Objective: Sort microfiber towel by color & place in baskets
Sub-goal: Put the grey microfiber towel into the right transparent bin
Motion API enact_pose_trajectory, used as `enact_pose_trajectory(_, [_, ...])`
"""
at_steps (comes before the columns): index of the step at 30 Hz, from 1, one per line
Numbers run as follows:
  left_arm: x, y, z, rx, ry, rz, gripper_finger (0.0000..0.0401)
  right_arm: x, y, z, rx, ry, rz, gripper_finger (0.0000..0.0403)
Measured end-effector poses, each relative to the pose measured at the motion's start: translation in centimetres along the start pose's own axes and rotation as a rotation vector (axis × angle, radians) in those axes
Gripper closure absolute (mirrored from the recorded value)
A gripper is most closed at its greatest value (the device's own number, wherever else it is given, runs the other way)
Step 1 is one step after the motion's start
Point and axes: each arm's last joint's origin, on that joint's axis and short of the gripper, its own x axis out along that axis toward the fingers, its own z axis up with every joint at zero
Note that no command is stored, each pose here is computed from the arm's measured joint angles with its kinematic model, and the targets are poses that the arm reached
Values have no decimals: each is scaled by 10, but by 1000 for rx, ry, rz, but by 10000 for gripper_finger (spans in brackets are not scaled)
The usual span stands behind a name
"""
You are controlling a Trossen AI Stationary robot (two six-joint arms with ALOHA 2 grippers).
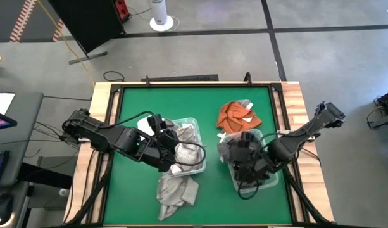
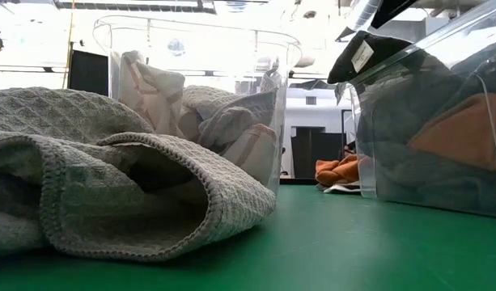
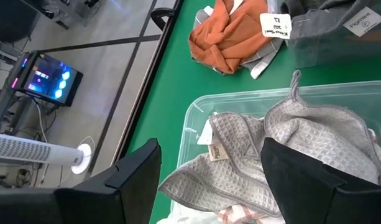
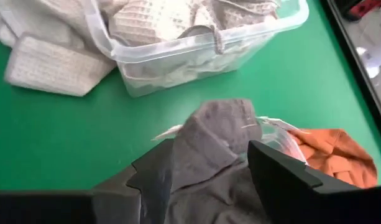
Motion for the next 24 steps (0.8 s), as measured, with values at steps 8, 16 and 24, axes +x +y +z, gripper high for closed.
enact_pose_trajectory(8, [4, 4, 1, -2, 4, 21, 136, 18, 19, -7, -74, 47, -42, 171])
enact_pose_trajectory(16, [4, 4, 2, -2, 1, 19, 136, 43, 21, -5, -155, 79, -141, 171])
enact_pose_trajectory(24, [4, 4, 0, 10, 11, 23, 136, 45, 14, -1, -177, 63, -186, 225])
